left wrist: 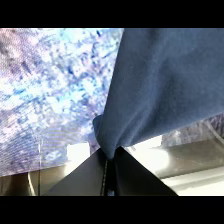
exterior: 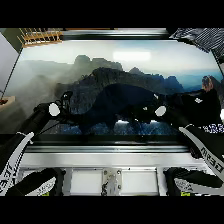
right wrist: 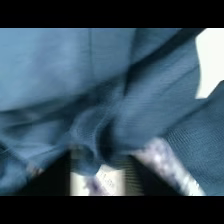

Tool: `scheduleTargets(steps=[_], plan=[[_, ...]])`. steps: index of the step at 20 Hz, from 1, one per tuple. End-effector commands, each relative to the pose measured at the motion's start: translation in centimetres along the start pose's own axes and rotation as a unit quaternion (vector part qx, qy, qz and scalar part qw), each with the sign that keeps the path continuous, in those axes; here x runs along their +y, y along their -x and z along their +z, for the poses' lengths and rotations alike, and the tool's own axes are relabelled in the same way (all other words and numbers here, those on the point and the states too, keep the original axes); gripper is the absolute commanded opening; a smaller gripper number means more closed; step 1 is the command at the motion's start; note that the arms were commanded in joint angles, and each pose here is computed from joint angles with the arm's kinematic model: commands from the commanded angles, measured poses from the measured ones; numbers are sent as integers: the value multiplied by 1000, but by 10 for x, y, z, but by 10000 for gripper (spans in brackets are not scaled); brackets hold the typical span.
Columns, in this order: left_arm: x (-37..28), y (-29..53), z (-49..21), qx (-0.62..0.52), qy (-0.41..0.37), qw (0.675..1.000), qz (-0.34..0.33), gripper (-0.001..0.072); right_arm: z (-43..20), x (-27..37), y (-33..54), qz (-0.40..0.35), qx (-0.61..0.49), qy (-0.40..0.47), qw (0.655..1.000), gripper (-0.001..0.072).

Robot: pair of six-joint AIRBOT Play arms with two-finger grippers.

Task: Fold the clothes and pants, and hang the long-sleeved shirts on hangers.

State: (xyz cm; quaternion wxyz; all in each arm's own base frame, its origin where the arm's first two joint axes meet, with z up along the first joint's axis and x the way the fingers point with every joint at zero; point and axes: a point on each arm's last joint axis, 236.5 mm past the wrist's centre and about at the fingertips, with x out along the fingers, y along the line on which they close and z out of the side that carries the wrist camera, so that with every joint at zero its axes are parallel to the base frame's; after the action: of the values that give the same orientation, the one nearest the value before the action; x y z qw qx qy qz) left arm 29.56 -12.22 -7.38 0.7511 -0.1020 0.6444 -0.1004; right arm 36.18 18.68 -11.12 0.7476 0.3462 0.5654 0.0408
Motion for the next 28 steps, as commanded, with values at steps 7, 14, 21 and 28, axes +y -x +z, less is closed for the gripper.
scheduleTargets(steps=[7,14,21,28], plan=[[33,146,96,-216,40,975,10,6,116,47,142,-40,-116,229,966,13],[-19,429,90,-533,-16,846,2,6,135,172,439,22,-392,328,859,13],[-68,566,-17,-686,-71,724,-10,6,45,193,571,78,-518,355,774,13],[-53,520,7,-634,-43,772,-14,6,23,173,550,85,-458,309,829,13]])
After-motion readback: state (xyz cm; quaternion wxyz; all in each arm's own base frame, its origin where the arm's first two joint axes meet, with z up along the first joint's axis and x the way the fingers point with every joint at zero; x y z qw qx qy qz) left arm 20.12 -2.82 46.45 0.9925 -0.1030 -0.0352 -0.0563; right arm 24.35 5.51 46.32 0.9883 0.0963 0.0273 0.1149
